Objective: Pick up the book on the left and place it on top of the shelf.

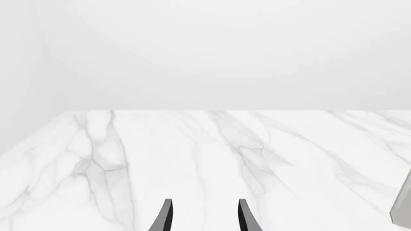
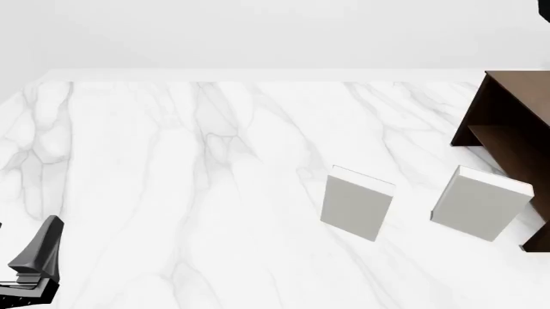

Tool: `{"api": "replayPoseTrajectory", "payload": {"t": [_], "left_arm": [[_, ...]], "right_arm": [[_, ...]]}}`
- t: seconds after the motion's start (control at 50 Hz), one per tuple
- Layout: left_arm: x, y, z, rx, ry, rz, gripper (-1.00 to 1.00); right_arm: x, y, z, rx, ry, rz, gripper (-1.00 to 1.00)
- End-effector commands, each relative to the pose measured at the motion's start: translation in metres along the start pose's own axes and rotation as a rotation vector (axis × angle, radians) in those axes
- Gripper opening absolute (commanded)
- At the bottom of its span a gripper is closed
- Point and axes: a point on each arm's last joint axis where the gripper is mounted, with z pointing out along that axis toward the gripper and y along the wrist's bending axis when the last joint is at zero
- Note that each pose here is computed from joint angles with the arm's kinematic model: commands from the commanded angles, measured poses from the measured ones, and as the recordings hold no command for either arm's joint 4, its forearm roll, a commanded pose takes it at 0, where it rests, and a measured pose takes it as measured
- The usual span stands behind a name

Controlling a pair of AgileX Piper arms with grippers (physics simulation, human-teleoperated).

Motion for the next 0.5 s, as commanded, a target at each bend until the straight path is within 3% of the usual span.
{"api": "replayPoseTrajectory", "payload": {"t": [0.02, 0.5], "left_arm": [[0.0, 0.0, 0.0, 0.0, 0.0, 0.0, 1.0], [0.0, 0.0, 0.0, 0.0, 0.0, 0.0, 1.0]], "right_arm": [[0.003, -0.008, -0.003, 0.06, 0.019, -0.025, -1.0], [0.018, -0.014, 0.004, 0.124, 0.09, -0.043, -1.0]]}}
